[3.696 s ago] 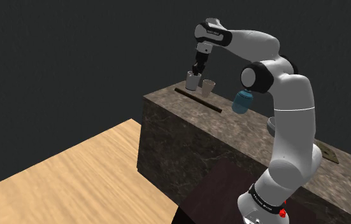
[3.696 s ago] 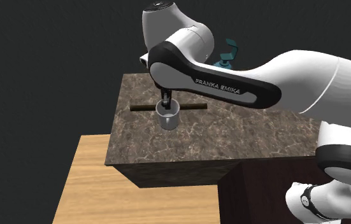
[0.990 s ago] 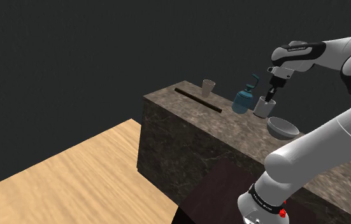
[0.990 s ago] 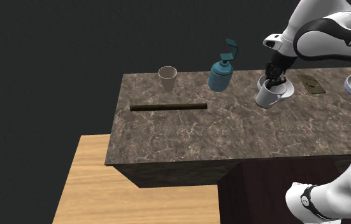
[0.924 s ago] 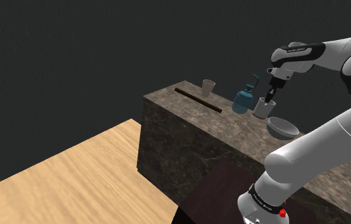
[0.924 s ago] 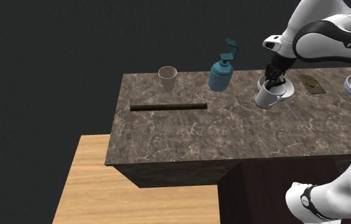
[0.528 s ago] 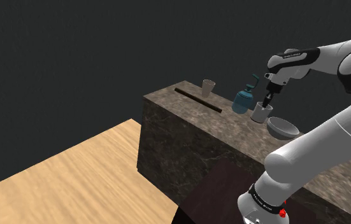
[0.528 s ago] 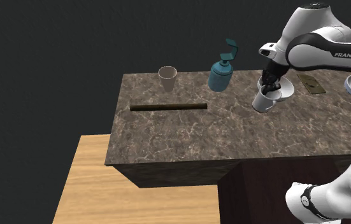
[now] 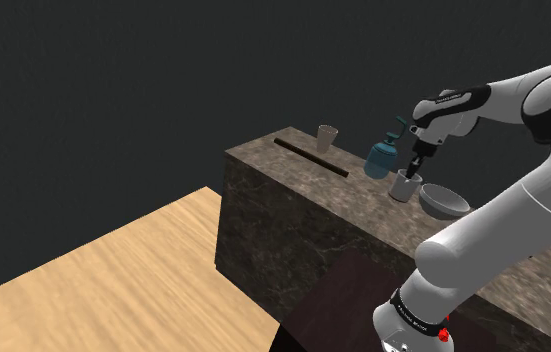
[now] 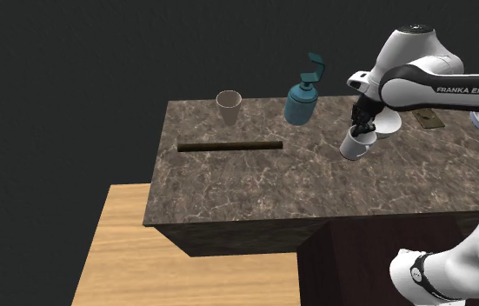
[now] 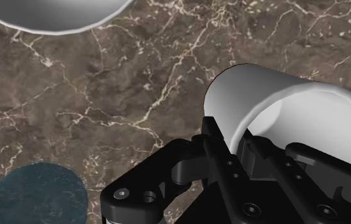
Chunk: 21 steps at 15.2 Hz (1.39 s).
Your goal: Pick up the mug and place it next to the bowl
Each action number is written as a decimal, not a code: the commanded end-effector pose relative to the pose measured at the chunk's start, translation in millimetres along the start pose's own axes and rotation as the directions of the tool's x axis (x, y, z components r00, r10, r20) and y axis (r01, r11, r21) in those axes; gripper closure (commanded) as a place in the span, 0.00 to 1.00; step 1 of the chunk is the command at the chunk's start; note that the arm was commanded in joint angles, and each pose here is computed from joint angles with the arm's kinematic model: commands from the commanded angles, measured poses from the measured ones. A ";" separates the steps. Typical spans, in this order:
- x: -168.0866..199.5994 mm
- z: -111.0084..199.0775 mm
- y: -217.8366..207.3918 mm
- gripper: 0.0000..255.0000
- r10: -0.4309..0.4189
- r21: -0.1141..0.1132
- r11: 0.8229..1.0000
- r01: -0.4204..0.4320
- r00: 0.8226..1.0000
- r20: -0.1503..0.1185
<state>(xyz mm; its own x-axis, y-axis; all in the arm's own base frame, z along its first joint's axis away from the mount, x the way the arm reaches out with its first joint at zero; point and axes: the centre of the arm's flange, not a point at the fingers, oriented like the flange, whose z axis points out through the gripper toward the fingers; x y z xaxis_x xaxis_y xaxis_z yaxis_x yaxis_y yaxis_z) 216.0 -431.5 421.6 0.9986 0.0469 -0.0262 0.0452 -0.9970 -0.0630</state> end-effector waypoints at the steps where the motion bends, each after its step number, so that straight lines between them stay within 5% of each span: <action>1: 0.1 10.5 0.3 1.00 0.000 -0.001 1.000 0.000 1.000 0.000; 11: 1.5 62.5 3.5 1.00 0.000 -0.001 1.000 0.000 1.000 0.000; 18: 1.5 62.5 3.5 1.00 0.000 -0.001 1.000 0.000 1.000 0.000; 19: 1.5 62.5 3.5 0.00 0.000 -0.001 1.000 0.000 1.000 0.000; 21: 1.5 62.5 3.5 0.00 0.000 -0.001 1.000 0.000 1.000 0.000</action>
<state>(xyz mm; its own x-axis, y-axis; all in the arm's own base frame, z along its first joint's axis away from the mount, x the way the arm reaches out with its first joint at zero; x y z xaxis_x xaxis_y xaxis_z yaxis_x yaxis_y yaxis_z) 215.8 -431.1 359.0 0.9986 0.0466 -0.0258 0.0450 -0.9970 -0.0624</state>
